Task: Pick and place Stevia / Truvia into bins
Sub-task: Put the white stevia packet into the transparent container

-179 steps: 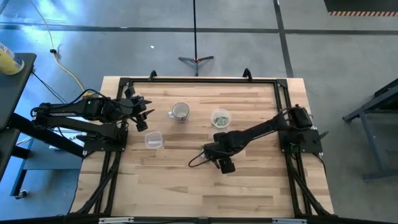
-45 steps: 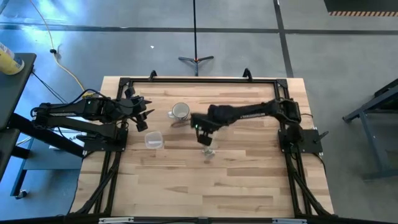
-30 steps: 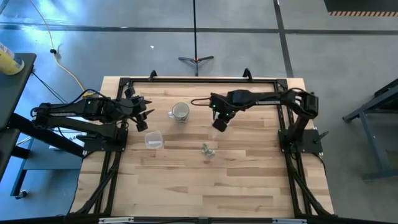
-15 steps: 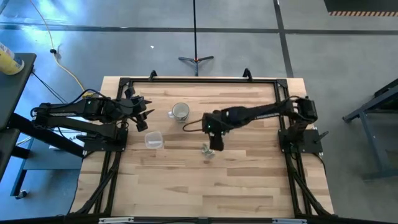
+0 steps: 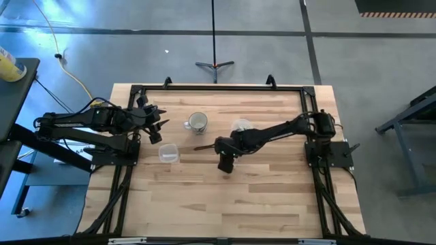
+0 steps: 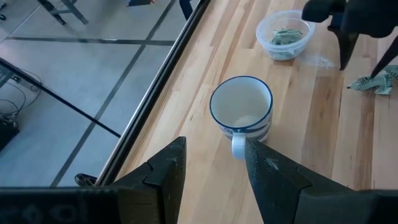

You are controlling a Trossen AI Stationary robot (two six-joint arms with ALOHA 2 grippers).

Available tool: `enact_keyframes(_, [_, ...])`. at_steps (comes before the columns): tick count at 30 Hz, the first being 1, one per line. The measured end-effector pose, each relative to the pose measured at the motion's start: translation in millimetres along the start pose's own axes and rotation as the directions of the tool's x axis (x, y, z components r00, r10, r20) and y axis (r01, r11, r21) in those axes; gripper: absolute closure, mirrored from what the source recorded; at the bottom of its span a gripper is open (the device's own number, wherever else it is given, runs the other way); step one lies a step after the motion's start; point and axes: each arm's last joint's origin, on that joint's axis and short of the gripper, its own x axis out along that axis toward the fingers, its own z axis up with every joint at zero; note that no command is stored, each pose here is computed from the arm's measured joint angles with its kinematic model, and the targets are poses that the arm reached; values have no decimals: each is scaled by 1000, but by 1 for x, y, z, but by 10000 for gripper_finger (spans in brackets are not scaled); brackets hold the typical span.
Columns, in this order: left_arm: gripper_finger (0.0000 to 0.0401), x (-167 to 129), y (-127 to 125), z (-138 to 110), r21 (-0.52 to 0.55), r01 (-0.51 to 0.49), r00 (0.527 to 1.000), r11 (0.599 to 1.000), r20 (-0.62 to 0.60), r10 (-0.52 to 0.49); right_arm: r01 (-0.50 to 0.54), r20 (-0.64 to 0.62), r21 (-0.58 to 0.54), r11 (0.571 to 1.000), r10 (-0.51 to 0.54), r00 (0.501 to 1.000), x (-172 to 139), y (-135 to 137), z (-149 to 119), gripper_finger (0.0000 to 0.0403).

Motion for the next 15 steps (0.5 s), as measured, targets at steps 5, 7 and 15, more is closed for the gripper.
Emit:
enact_keyframes(5, [201,0,0,0,0,0,1000,1000,0,0,-26,-25,19,999,26,999,17,2,-2,230])
enact_keyframes(7, [201,0,0,0,0,0,1000,1000,0,0,-25,-58,43,999,28,998,27,2,-6,226])
enact_keyframes(15, [201,0,0,0,0,0,1000,1000,0,0,-1,-66,77,997,6,998,32,-2,-6,243])
